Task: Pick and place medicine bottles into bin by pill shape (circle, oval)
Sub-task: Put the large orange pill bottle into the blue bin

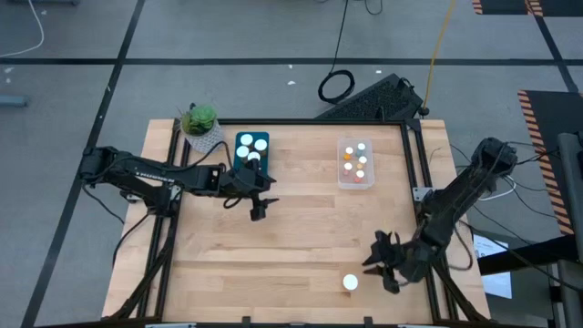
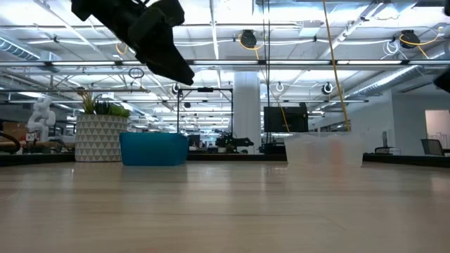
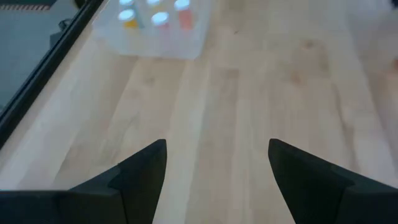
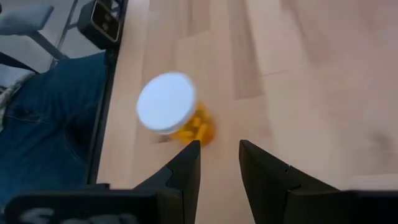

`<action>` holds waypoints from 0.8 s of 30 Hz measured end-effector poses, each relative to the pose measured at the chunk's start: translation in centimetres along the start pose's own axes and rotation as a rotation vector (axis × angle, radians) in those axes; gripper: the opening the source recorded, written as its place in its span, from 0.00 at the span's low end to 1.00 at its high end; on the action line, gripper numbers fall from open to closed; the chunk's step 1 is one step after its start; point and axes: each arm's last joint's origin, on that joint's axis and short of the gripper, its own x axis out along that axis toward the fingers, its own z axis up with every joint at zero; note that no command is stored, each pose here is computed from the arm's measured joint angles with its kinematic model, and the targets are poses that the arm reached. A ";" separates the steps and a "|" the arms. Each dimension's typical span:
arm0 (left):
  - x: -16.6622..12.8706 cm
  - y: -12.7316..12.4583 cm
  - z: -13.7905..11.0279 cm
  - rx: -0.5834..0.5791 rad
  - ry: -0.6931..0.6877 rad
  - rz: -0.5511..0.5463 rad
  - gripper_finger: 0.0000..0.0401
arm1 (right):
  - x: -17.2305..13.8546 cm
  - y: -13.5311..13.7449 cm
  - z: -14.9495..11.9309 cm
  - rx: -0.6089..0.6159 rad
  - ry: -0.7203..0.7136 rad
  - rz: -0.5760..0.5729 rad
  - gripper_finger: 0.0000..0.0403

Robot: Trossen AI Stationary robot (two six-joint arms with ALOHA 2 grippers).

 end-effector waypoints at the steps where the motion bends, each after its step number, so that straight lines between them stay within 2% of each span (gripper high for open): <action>1: 0.0 -0.3 0.1 0.002 -0.008 -0.008 0.70 | 0.5 0.3 -0.4 0.001 -0.002 0.004 0.25; 13: -0.6 -2.6 0.6 -0.040 -0.087 -0.075 0.70 | 5.3 2.1 -3.3 0.003 -0.001 0.105 0.25; 18: -0.9 -4.4 0.9 -0.036 -0.140 -0.103 0.70 | 6.9 1.8 -3.6 -0.017 -0.018 0.033 0.25; 24: -0.3 -6.7 0.7 -0.049 -0.165 -0.160 0.70 | 8.1 0.9 -2.3 -0.008 -0.077 -0.051 0.25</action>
